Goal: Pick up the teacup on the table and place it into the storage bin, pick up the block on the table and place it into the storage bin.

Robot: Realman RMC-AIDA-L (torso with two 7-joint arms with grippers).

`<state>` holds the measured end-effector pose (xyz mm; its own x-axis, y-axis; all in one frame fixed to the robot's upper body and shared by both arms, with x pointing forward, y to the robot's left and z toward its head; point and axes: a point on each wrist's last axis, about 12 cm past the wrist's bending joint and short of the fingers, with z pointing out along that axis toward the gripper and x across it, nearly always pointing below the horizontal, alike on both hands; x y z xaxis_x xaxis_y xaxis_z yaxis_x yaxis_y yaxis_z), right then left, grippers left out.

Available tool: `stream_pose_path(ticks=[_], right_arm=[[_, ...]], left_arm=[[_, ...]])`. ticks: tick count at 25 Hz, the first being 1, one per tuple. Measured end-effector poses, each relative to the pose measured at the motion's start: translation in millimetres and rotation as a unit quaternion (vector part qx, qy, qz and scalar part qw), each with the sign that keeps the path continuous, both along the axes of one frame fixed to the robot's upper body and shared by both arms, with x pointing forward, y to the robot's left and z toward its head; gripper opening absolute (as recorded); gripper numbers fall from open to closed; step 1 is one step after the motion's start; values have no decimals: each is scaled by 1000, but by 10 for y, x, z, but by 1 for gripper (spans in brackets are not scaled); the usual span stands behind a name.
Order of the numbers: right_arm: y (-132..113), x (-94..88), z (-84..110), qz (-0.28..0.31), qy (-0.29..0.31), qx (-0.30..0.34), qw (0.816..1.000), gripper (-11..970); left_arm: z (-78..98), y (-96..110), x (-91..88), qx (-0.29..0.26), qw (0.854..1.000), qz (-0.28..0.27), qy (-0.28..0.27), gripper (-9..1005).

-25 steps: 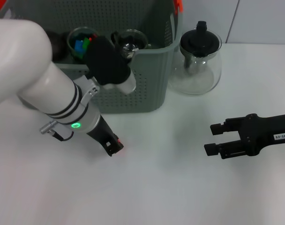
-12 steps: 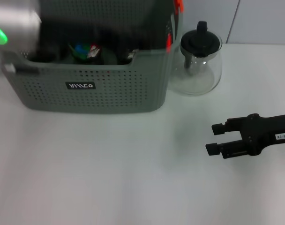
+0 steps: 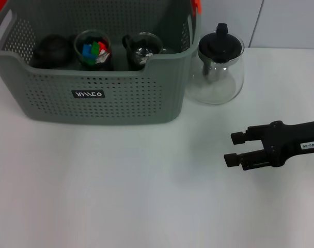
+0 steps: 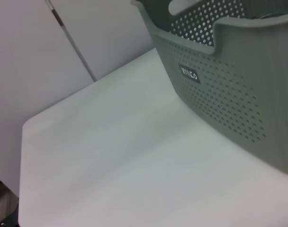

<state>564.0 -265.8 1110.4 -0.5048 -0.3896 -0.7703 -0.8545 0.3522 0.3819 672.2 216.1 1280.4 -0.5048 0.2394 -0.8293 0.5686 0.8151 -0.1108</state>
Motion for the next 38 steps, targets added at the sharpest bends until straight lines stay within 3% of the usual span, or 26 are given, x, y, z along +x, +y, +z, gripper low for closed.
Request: stream_pose_path(ticks=[4,10,20,25,28,30,34,38], right_arm=[[0,12,18,2,-3,-1,1000,821],[-3,21,23,0,-4,-2,1000,821],[5,33,40,3,-6,-2,1000,822],[-2,23,36,5,-6,-2,1000,822],[-17,14,41,7,-8,-3,1000,822],[-37,9,57,10,-11,-1,1000,822],[-64,-2,101,19,-22,10,1000,822],[-58,-20,129,36,-37,20,998,822]], left_arm=[[-136,20,194,70,996,55,7,283],[-286,98,241,117,988,97,15,303],[-328,80,221,126,987,101,22,336],[-199,138,138,98,990,99,5,353],[-17,188,-124,22,998,45,-26,451],[31,199,-368,-39,998,-27,-51,546],[-3,292,-927,-164,961,-195,-107,804],[-272,463,-1290,-207,929,-286,-109,894]])
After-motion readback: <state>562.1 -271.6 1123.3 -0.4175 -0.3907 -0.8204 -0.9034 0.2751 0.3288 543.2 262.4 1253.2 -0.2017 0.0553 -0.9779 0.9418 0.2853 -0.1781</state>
